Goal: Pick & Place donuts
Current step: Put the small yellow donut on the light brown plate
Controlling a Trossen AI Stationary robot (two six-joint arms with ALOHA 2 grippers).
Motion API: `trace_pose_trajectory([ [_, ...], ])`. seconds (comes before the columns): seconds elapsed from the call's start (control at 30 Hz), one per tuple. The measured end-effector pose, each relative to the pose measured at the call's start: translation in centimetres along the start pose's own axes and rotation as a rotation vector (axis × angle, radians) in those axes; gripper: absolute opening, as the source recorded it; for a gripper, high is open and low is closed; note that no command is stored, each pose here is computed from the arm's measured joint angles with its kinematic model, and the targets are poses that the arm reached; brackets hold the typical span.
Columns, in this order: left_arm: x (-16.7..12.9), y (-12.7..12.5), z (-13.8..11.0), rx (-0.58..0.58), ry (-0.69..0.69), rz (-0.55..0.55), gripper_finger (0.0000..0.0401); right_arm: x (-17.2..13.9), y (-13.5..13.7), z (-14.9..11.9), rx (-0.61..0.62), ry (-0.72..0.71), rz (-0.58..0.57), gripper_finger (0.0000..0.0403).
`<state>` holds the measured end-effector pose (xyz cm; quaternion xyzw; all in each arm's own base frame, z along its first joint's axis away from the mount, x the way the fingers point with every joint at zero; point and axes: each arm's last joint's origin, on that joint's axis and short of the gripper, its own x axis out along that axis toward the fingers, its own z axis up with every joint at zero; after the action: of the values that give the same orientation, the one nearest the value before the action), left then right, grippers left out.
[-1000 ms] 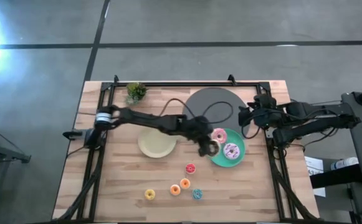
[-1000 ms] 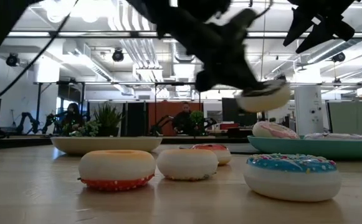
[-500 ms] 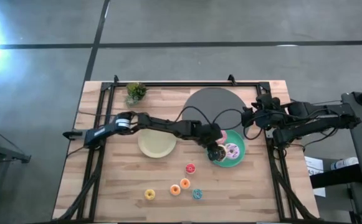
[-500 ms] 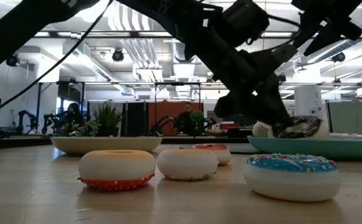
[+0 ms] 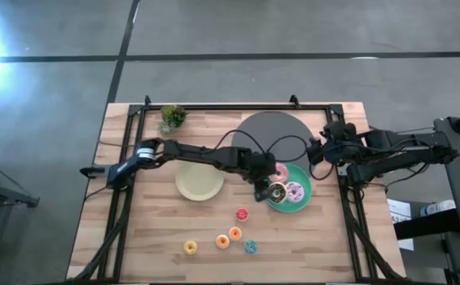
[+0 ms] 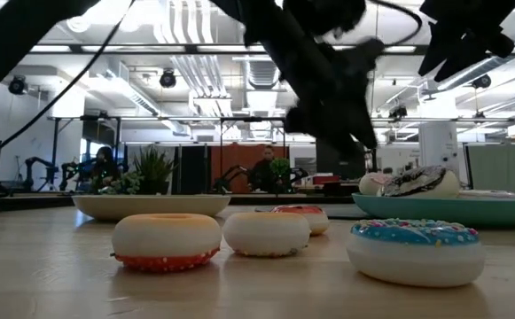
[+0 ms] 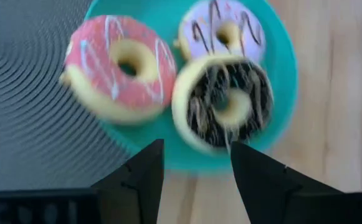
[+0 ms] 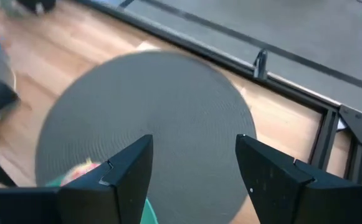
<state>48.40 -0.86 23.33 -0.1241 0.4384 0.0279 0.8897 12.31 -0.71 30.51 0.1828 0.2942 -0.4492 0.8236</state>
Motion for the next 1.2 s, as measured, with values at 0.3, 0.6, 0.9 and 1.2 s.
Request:
trace_pose_trajectory([
  [0.3, -3.7, -0.5, -4.8, 0.066, 0.128, 0.022, 0.0160, 1.2, 1.5, -0.9, -0.195, 0.145, 0.081, 0.0219],
  [0.6, -11.0, -2.1, -14.3, -0.123, 0.095, -0.064, 0.0160, 3.3, 5.6, -1.2, -0.334, 0.216, 0.289, 0.0219],
  [0.9, -12.8, -8.2, -23.2, -0.249, 0.170, -0.140, 0.0160, 5.8, 8.3, -2.1, -0.455, 0.263, 0.280, 0.0219],
  [1.2, -11.0, -11.8, -27.1, -0.228, 0.291, -0.114, 0.0160, 6.9, 9.4, -2.7, -0.470, 0.301, 0.283, 0.0219],
])
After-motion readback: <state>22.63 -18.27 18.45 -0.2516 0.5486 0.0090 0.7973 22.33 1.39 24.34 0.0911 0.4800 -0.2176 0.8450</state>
